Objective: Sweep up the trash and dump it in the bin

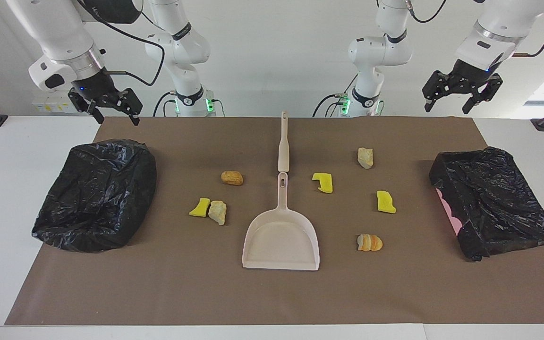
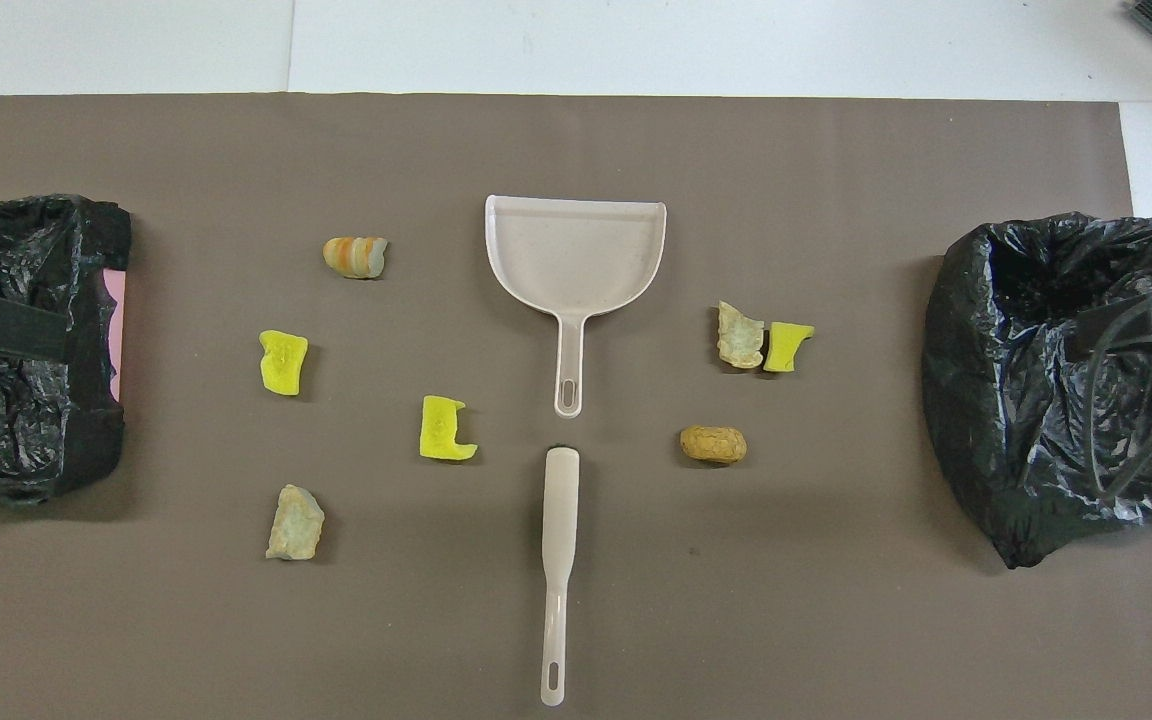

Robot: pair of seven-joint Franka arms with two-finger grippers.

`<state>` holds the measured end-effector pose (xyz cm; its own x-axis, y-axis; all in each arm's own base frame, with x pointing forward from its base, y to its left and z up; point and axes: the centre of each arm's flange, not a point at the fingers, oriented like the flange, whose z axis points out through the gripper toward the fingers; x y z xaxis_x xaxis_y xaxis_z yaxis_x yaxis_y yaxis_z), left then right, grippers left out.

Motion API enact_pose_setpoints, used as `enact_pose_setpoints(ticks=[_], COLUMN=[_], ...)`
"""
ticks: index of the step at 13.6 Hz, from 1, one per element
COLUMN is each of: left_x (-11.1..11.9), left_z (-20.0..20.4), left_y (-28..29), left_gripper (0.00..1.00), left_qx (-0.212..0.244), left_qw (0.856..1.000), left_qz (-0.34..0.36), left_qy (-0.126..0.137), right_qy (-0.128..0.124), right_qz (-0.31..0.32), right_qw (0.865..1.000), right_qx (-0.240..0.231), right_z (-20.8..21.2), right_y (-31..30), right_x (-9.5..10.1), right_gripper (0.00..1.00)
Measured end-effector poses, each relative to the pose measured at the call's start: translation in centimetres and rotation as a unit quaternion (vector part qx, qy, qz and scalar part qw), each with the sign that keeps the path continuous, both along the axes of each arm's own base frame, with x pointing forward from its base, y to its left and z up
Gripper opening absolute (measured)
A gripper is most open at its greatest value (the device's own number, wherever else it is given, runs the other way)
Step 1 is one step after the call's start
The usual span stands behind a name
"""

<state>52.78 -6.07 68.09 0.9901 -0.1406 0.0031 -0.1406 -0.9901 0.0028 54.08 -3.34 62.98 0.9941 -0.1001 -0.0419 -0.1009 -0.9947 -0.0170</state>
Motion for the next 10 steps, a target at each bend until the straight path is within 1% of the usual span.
enact_pose_setpoints(ticks=[3, 6, 7, 10], left_x=[-1.0, -3.2, -4.2, -7.8], left_z=[-0.7, -2.0, -2.5, -4.8], left_y=[-2.6, -6.2, -7.5, -12.1], left_gripper=[1.0, 1.0, 1.0, 1.0], left_qx=[0.002, 0.0, -0.002, -0.001], left_qw=[1.0, 0.998, 0.998, 0.997], left_qz=[-0.024, -0.053, -0.06, -0.069], left_qy=[0.008, 0.013, 0.016, 0.027], right_qy=[-0.001, 0.002, -0.001, -0.025], right_qz=[0.006, 0.018, 0.027, 0.066], right_qw=[1.0, 1.0, 1.0, 0.997], right_qx=[0.0, 0.001, 0.002, 0.004], right_z=[0.1, -0.5, -1.0, -3.0], right_y=[0.7, 2.0, 2.9, 7.5], right_x=[0.0, 0.4, 0.9, 3.2], right_gripper=[1.0, 1.0, 1.0, 1.0])
